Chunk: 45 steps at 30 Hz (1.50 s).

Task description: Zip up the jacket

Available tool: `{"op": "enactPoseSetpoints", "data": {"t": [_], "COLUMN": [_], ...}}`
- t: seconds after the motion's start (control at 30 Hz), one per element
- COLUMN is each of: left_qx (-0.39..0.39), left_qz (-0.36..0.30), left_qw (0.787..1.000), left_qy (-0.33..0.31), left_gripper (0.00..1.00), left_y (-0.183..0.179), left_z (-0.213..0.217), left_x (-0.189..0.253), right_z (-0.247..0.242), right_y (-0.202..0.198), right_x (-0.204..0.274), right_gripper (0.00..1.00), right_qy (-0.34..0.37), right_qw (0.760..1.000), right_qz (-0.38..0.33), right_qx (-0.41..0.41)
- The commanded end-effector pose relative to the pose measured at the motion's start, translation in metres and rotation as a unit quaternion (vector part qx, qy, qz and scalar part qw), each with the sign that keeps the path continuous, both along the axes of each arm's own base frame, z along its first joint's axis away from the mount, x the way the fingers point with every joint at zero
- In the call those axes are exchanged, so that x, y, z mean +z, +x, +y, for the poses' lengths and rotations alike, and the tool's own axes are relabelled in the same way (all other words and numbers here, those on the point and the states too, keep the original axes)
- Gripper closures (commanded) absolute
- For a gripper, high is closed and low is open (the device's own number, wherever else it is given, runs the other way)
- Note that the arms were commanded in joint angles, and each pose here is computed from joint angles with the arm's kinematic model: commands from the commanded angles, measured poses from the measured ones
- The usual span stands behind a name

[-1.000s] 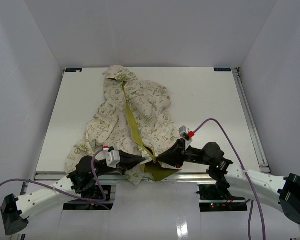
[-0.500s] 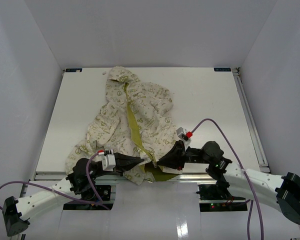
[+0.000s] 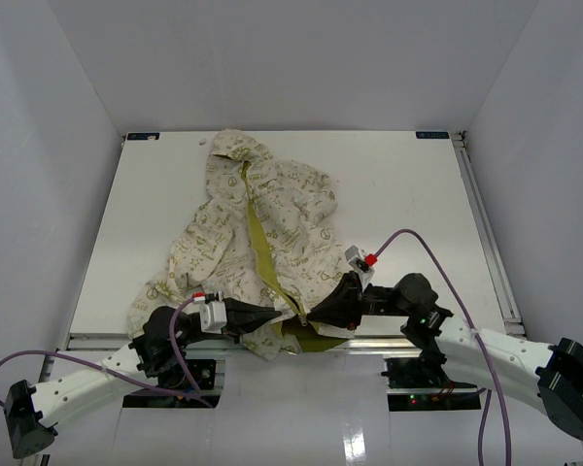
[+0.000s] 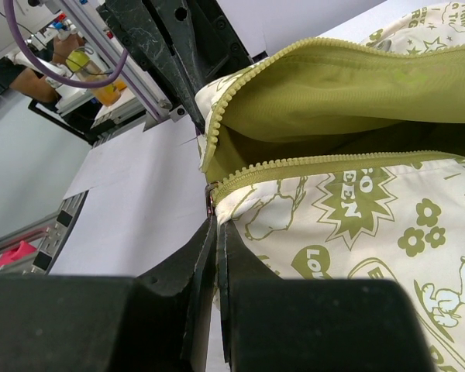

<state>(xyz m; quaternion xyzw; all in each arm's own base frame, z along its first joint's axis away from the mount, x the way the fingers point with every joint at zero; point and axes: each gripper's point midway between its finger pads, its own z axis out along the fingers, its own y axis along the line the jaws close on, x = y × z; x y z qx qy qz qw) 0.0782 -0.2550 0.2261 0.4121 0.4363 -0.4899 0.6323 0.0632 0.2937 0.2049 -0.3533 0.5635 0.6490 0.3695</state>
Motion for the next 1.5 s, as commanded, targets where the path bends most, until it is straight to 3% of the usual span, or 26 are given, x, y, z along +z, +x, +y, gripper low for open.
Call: {"op": "enactPoseSetpoints", "data": {"t": [0.0,1.47], "left_qx": [-0.015,-0.007], "left_qz": [-0.013,-0.016], "left_qw": [1.0,1.0], "left_qy": [-0.004,0.024], "left_gripper": [1.0,1.0], "left_y": [-0.006,0.002], "left_z": [0.0,-0.008], "left_x": [0.002,-0.011], "right_z": [-0.004,-0.002], "right_y": [-0.001,0.009], "right_x": [0.03,0.029], "right_gripper": [0.92,0.92], "right_qy": [0.046,0.049], "right_qw": [0.999,0.999], "right_qz": [-0.028,0.003], "right_qx": [0.005,-0.013]}}
